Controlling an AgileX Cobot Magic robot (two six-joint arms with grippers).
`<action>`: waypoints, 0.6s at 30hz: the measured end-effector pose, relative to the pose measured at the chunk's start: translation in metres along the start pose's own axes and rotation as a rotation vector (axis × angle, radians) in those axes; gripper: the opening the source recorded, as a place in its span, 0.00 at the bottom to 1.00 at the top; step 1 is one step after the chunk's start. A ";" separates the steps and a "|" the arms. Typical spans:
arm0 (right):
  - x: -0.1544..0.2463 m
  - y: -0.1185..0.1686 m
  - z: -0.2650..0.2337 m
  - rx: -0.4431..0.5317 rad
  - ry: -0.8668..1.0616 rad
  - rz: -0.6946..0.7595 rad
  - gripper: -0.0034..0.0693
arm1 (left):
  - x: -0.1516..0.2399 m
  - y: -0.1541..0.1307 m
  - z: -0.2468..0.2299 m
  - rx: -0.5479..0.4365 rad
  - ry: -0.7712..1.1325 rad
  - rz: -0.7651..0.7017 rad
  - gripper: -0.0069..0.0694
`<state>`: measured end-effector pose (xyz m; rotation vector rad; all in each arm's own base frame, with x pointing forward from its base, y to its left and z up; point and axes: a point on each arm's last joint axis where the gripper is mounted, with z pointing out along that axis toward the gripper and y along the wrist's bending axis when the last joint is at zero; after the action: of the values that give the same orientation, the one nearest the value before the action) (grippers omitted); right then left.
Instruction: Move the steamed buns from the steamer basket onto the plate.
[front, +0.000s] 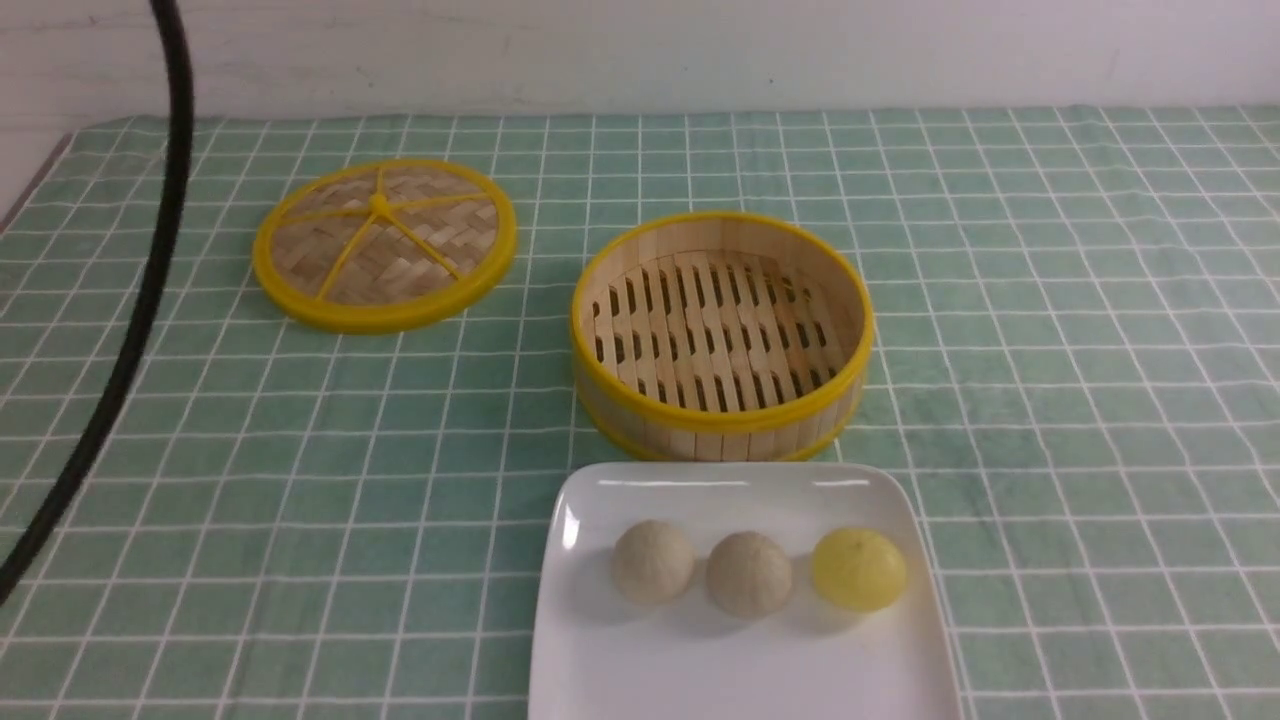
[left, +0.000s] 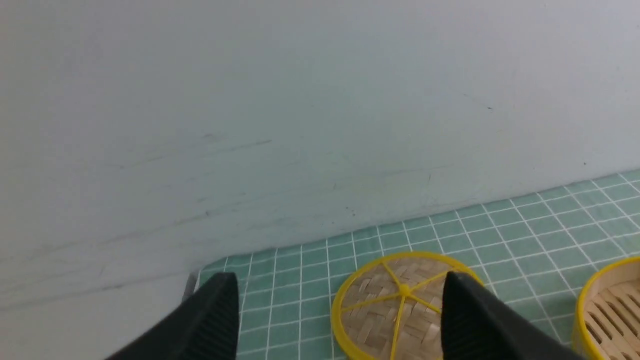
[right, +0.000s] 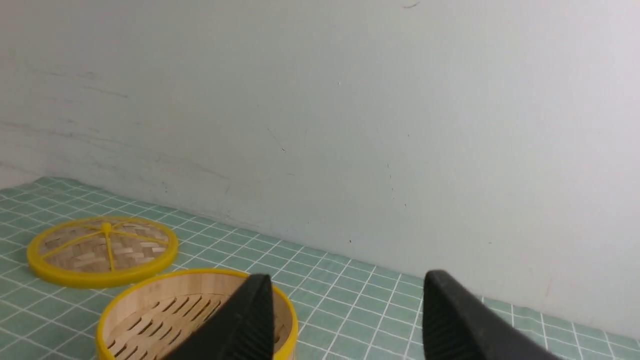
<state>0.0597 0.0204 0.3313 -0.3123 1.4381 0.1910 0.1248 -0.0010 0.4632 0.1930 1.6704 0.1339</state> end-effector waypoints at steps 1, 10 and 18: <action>0.002 0.000 0.000 -0.002 0.023 0.000 0.61 | 0.007 -0.001 -0.002 -0.001 0.029 -0.016 0.79; 0.015 0.001 -0.001 -0.012 0.161 0.000 0.61 | 0.070 -0.011 -0.014 -0.006 0.317 -0.107 0.77; 0.018 0.001 -0.002 -0.011 0.196 -0.014 0.61 | 0.104 -0.020 -0.058 -0.018 0.315 -0.130 0.77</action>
<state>0.0600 0.0196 0.3136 -0.3574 1.6282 0.1602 0.0561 0.0023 0.3646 0.0495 1.9891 0.0842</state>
